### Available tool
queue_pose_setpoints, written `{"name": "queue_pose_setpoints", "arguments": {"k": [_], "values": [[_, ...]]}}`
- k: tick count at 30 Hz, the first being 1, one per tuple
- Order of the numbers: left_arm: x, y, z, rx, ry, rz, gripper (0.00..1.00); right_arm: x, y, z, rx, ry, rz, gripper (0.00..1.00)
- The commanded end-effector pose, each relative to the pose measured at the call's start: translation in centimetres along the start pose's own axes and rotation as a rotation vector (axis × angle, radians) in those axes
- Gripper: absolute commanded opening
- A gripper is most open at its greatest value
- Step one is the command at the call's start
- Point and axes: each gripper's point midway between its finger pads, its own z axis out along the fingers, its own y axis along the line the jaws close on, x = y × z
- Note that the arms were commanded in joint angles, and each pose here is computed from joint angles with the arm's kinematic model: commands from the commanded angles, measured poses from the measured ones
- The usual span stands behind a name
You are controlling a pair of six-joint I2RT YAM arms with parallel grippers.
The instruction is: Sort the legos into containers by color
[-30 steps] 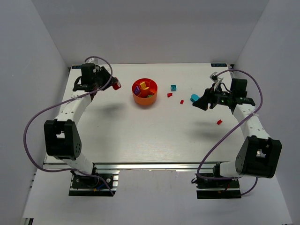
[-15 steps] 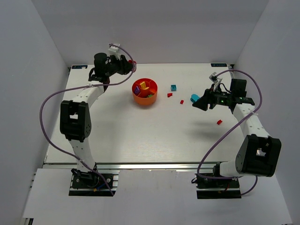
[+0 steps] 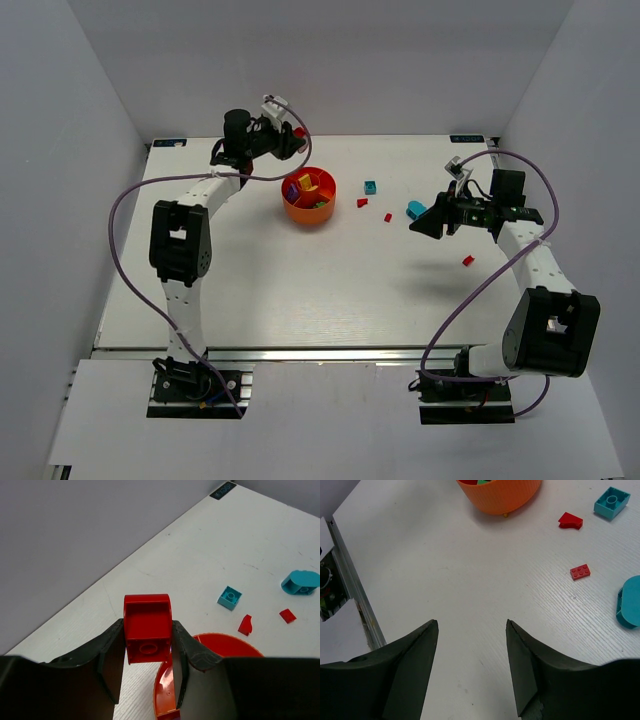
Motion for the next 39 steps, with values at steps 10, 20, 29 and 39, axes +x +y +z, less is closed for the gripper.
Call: {"name": "queue_pose_setpoints", "arguments": {"k": [10,20,29,39], "values": [[1.4,-2.9,0.2,0.114,0.048,0.066,0.03,-0.9,0.8,-0.5,-0.026,-0.027,-0.038,0.62],[3.4,-3.1,-0.2,0.114,0.110,0.053,0.07,-0.8,0.7,-0.5,-0.025,-0.027,-0.035,0.62],[4.6,-3.8,-0.7,0.135,0.138,0.037,0.22,-0.9,0.7,-0.6,-0.023,-0.029,-0.037,0.62],[4.5,-4.0,-1.4,0.127,0.154,0.043,0.51,-0.8,0.6,-0.6,-0.021,-0.029,-0.032,0.62]]}}
